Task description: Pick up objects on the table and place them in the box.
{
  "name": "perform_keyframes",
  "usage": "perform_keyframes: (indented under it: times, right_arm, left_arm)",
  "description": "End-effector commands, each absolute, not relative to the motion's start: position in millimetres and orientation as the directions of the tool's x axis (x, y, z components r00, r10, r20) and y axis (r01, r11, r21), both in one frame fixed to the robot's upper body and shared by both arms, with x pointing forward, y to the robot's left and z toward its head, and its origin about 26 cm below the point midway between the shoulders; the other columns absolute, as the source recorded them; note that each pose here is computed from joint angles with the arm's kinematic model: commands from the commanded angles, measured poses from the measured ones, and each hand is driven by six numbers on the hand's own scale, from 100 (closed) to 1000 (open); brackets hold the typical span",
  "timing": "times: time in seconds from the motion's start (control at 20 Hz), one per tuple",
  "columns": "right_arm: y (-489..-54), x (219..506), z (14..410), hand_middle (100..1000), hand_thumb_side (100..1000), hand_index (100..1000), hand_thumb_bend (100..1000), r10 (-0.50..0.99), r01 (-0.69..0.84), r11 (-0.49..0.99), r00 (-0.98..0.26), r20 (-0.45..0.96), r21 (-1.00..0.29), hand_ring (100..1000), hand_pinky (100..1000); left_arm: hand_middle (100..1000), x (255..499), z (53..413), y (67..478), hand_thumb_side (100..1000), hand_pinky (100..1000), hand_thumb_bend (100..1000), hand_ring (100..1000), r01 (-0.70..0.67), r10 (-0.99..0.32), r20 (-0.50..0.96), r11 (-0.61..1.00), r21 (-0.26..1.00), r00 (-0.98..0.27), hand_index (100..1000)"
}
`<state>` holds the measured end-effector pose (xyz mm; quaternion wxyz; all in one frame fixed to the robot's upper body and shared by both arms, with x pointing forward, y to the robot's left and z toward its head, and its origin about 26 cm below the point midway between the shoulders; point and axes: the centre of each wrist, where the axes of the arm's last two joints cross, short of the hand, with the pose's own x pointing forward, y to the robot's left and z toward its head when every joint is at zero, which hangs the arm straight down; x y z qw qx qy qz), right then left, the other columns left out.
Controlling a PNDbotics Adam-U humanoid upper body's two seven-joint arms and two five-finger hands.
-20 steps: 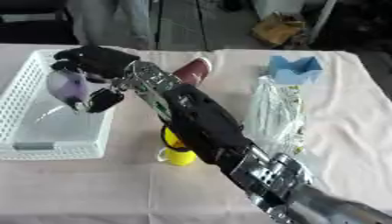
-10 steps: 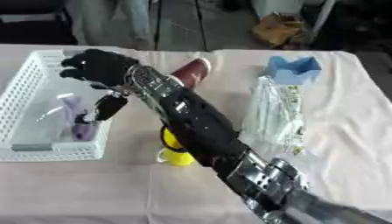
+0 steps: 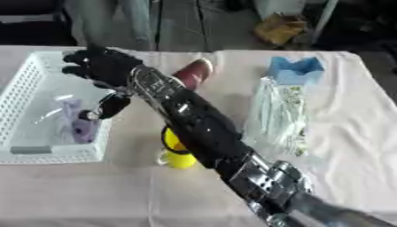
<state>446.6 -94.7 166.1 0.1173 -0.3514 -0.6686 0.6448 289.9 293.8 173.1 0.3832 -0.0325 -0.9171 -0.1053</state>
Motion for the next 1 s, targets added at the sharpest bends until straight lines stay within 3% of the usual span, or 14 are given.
perform_keyframes:
  times: [0.05, 0.1, 0.15, 0.2, 0.25, 0.4, 0.45, 0.6, 0.65, 0.8, 0.85, 0.9, 0.95, 1.0]
  right_arm:
    - [-107.8, 449.1, 188.5, 961, 429, 945, 197, 0.656, 0.394, 0.014, -0.698, -0.289, -0.919, 896, 815]
    - [-111.2, 449.7, 190.0, 961, 429, 945, 197, 0.669, 0.405, 0.049, -0.692, -0.271, -0.913, 896, 815]
    - [-115.0, 450.3, 193.1, 918, 208, 872, 100, 0.687, 0.425, 0.092, -0.682, -0.251, -0.901, 832, 708]
    - [-118.5, 450.5, 194.8, 918, 208, 872, 100, 0.699, 0.442, 0.141, -0.679, -0.227, -0.886, 832, 708]
    - [-123.1, 450.9, 197.2, 868, 202, 748, 100, 0.710, 0.460, 0.194, -0.675, -0.200, -0.866, 768, 595]
    - [-136.2, 451.6, 201.2, 825, 139, 675, 100, 0.725, 0.492, 0.320, -0.677, -0.125, -0.810, 720, 512]
    - [-141.3, 451.8, 202.6, 758, 100, 555, 100, 0.728, 0.497, 0.355, -0.678, -0.099, -0.792, 653, 418]
    - [-158.4, 450.7, 209.9, 719, 100, 520, 100, 0.723, 0.501, 0.454, -0.691, -0.025, -0.737, 628, 389]
    - [-163.9, 450.0, 213.1, 597, 100, 442, 174, 0.722, 0.505, 0.474, -0.692, -0.010, -0.722, 600, 367]
    - [-183.0, 445.3, 225.7, 547, 100, 427, 266, 0.725, 0.530, 0.520, -0.688, 0.018, -0.670, 587, 358]
    - [-189.9, 443.9, 229.6, 427, 100, 404, 529, 0.732, 0.542, 0.526, -0.680, 0.025, -0.655, 503, 312]
    - [-201.8, 442.1, 235.1, 427, 100, 404, 529, 0.747, 0.566, 0.532, -0.664, 0.034, -0.629, 503, 312]
    - [-210.6, 440.2, 238.3, 425, 100, 537, 341, 0.757, 0.581, 0.539, -0.652, 0.048, -0.610, 430, 215]
    - [-220.6, 438.9, 239.6, 431, 100, 581, 290, 0.771, 0.593, 0.543, -0.633, 0.073, -0.595, 426, 211]
  left_arm:
    - [749, 287.2, 180.2, 295.6, 895, 369, 289, 764, 0.126, -0.033, 0.689, 0.976, 0.180, -0.724, 787]
    - [749, 287.0, 180.1, 296.0, 895, 369, 289, 764, 0.124, -0.036, 0.689, 0.976, 0.181, -0.724, 787]
    - [749, 286.8, 179.8, 296.5, 896, 367, 288, 764, 0.121, -0.038, 0.690, 0.976, 0.181, -0.723, 787]
    - [749, 286.6, 179.7, 297.0, 896, 367, 288, 764, 0.118, -0.041, 0.691, 0.976, 0.182, -0.722, 787]
    - [748, 286.4, 179.5, 297.5, 897, 366, 287, 765, 0.115, -0.044, 0.691, 0.976, 0.183, -0.721, 787]
    - [748, 286.0, 179.2, 298.9, 897, 365, 286, 767, 0.107, -0.052, 0.692, 0.977, 0.185, -0.720, 787]
    - [748, 285.8, 179.1, 299.4, 899, 363, 286, 768, 0.104, -0.055, 0.692, 0.977, 0.186, -0.720, 787]
    - [748, 285.2, 178.7, 301.1, 900, 362, 285, 768, 0.093, -0.064, 0.691, 0.978, 0.188, -0.720, 787]
    - [747, 285.1, 178.6, 301.4, 902, 360, 285, 768, 0.091, -0.067, 0.691, 0.978, 0.189, -0.719, 787]
    - [747, 284.6, 178.3, 302.6, 903, 359, 284, 768, 0.083, -0.074, 0.692, 0.978, 0.191, -0.718, 787]
    - [746, 284.4, 177.9, 303.1, 907, 356, 281, 767, 0.080, -0.077, 0.693, 0.978, 0.192, -0.717, 787]
    - [746, 283.9, 177.5, 304.2, 907, 356, 281, 767, 0.074, -0.082, 0.695, 0.979, 0.192, -0.715, 787]
    - [744, 283.6, 177.2, 304.9, 908, 355, 279, 767, 0.070, -0.086, 0.696, 0.979, 0.192, -0.713, 787]
    - [744, 283.3, 176.9, 305.4, 908, 355, 279, 767, 0.067, -0.089, 0.696, 0.979, 0.193, -0.712, 787]
